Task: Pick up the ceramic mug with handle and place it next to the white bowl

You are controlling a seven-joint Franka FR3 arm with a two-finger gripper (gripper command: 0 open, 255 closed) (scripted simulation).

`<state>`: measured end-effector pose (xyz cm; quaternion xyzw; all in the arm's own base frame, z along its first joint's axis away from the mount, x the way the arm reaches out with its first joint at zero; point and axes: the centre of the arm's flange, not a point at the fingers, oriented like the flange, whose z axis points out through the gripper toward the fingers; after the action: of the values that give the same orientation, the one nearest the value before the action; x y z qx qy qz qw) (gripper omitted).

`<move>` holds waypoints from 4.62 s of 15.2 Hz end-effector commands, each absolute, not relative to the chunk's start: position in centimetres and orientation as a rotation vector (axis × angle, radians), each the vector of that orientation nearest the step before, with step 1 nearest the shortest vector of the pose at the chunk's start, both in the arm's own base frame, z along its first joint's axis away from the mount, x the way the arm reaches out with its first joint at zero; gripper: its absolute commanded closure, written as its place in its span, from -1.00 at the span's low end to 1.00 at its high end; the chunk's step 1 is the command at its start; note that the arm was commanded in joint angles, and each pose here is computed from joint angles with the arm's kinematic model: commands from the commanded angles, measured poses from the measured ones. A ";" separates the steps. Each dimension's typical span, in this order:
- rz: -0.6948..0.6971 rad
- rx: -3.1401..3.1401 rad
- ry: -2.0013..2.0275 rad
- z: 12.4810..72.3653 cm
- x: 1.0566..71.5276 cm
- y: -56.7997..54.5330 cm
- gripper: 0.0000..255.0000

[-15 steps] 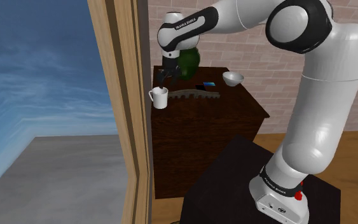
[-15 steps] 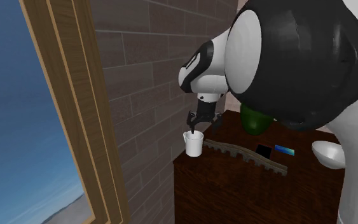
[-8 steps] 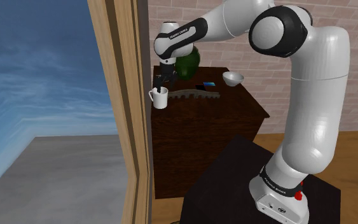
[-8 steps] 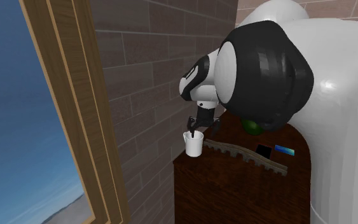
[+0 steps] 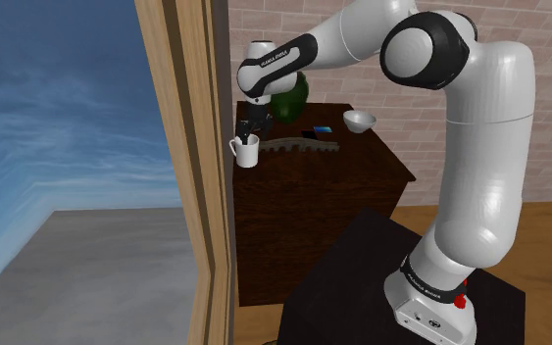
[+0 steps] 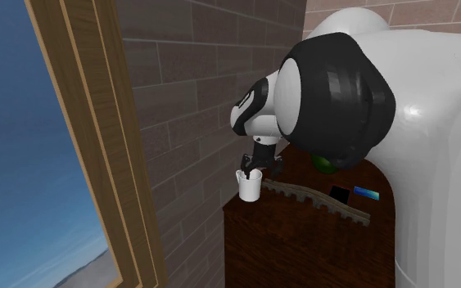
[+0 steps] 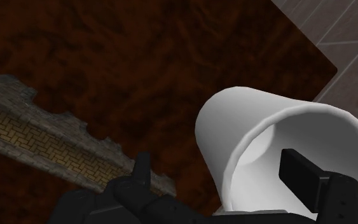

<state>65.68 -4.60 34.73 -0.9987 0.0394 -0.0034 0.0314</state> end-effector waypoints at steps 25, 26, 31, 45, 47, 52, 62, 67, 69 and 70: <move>-0.011 -3.076 0.121 41.6 65.7 -4.6 1.00; -0.011 -3.076 0.121 42.1 65.7 -4.6 1.00; -0.011 -3.076 0.121 44.8 65.7 -4.6 1.00; -0.011 -3.076 0.121 52.0 65.7 -4.6 1.00; -0.011 -3.076 0.121 52.0 64.3 -6.9 1.00; -0.011 -3.076 0.121 52.1 60.9 -12.5 1.00; -0.011 -3.076 0.121 52.1 54.0 -23.8 1.00; -0.011 -3.076 0.121 52.1 50.6 -29.4 1.00; -0.011 -3.076 0.121 52.1 49.2 -31.7 1.00; -0.011 -3.076 0.121 52.1 48.5 -32.8 1.00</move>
<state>49.33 -31.85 51.79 -0.9987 0.0404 -0.0033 0.0313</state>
